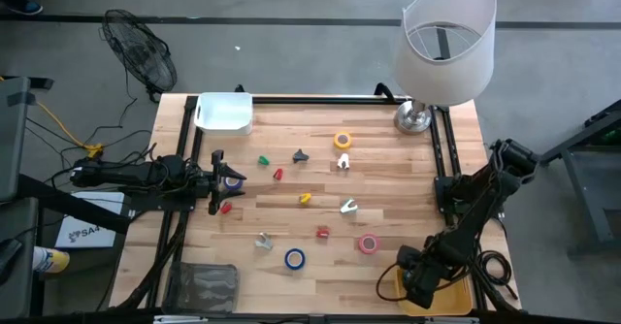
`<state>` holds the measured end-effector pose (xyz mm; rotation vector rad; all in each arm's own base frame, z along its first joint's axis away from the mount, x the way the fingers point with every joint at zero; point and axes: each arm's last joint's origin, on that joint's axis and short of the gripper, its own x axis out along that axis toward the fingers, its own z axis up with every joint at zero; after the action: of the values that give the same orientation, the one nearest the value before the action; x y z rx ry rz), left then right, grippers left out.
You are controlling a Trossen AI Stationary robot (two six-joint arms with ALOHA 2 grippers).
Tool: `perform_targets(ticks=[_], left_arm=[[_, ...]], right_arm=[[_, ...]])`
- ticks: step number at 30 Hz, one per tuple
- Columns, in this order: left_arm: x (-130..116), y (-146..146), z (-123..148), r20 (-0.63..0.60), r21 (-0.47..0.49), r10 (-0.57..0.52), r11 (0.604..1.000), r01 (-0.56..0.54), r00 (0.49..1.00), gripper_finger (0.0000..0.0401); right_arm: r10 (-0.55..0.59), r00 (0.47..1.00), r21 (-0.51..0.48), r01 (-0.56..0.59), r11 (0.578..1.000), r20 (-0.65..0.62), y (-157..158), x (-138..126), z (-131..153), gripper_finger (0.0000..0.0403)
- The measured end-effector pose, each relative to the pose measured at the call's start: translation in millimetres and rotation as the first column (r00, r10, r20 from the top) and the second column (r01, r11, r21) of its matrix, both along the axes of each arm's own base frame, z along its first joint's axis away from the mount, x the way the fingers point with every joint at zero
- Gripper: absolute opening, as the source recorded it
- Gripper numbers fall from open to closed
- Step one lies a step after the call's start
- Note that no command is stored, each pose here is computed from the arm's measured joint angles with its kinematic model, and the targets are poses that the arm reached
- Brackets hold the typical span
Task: Pick and place Stapler, Stapler remover, tape
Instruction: Put the pink tape into the yellow bin
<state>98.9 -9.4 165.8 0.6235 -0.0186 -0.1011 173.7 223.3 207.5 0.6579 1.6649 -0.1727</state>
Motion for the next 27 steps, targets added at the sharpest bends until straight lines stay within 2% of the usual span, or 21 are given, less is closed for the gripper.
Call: perform_targets(ticks=[5, 10, 20, 27], left_arm=[[0, 0, 0, 0.000, 0.000, 0.000, 1.000, 0.000, 1.000, 0.0199], [0, 0, 0, 0.000, 0.000, 0.000, 1.000, 0.000, 1.000, 0.0199], [0, 0, 0, 0.000, 0.000, 0.000, 1.000, 0.000, 1.000, 0.0199], [0, 0, 0, 0.000, 0.000, 0.000, 1.000, 0.000, 1.000, 0.0199]], right_arm=[[-0.067, 0.987, 0.027, 0.063, 0.998, 0.149, -22, 6, 28, 0.0219], [-0.121, 0.963, -0.026, 0.131, 0.991, 0.240, -51, 18, 41, 0.0217], [-0.211, 0.939, -0.154, 0.259, 0.954, 0.272, -93, 54, 25, 0.0217], [-0.258, 0.941, -0.235, 0.307, 0.922, 0.219, -104, 75, -1, 0.0214]])
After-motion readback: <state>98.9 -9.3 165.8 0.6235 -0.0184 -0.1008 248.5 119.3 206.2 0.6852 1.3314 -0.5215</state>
